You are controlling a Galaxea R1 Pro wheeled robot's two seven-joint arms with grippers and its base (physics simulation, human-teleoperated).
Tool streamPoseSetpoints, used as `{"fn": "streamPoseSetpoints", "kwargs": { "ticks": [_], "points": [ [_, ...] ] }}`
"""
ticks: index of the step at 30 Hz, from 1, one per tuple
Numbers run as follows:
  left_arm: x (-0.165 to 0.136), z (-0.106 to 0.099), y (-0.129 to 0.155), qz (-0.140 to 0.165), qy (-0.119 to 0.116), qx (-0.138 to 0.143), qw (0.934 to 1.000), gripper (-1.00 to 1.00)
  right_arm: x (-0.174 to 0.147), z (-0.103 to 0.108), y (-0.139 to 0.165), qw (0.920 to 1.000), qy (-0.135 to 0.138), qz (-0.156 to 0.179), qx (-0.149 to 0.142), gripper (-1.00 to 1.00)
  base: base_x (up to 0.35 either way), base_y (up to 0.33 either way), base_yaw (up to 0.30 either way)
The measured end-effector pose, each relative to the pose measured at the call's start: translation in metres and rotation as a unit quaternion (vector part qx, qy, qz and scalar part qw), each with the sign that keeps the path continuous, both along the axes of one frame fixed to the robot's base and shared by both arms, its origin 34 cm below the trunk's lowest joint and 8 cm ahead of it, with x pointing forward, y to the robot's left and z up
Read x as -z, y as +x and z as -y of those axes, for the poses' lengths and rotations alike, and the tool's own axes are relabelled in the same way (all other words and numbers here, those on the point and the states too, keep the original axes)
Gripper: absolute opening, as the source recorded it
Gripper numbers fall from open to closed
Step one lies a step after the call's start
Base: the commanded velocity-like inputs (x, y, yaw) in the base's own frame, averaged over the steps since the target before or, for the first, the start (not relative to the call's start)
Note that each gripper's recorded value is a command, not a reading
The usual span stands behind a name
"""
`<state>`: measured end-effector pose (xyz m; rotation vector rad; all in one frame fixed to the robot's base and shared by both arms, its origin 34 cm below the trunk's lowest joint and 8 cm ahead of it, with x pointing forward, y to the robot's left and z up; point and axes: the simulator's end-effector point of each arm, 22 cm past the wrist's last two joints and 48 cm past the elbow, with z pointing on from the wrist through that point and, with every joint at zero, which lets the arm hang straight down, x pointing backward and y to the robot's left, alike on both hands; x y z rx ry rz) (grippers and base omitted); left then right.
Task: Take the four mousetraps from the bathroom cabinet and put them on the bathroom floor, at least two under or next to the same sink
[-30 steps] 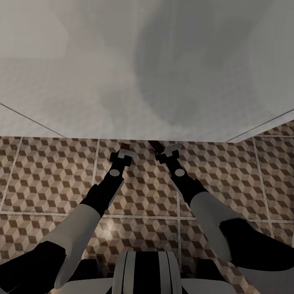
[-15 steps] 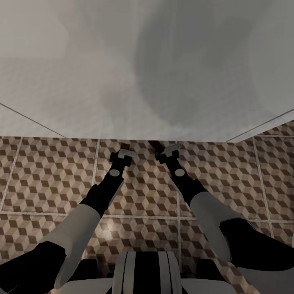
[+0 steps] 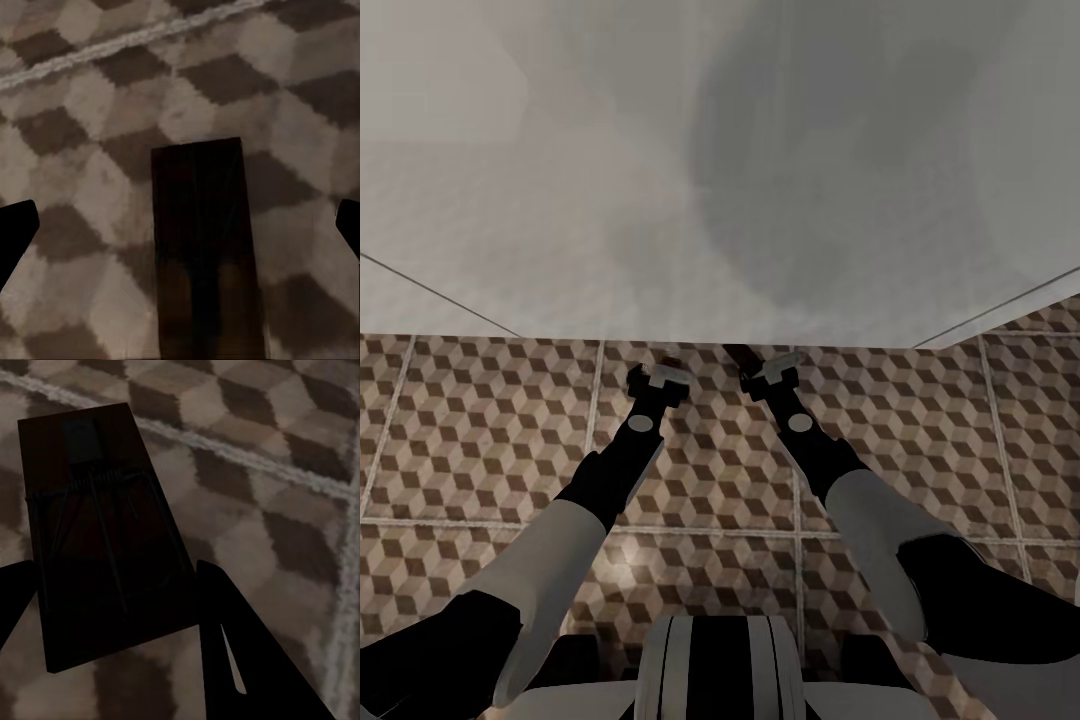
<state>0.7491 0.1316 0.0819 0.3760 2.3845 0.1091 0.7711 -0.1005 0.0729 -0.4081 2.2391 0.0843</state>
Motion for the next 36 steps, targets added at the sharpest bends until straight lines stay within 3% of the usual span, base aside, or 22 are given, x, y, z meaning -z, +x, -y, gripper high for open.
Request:
{"fn": "streamPoseSetpoints", "kwargs": {
  "ticks": [5,6,36],
  "points": [
    [-0.0001,0.0002,0.0001,0.000,0.000,0.000,1.0000,1.00,-0.0001,0.0000,0.0001,1.0000,0.000,0.000,0.000,-1.00,0.000,0.000,0.000],
    [-0.0003,0.0003,0.0003,0.000,0.000,0.000,1.0000,1.00,-0.0002,-0.0001,0.0002,1.0000,0.000,0.000,0.000,1.00,0.000,0.000,0.000],
    [-0.0049,0.0022,0.0049,0.015,-0.005,0.001,0.9999,1.00,-0.0002,-0.0007,-0.0001,1.0000,0.003,0.000,0.000,1.00,0.000,0.000,0.000]
  ]
}}
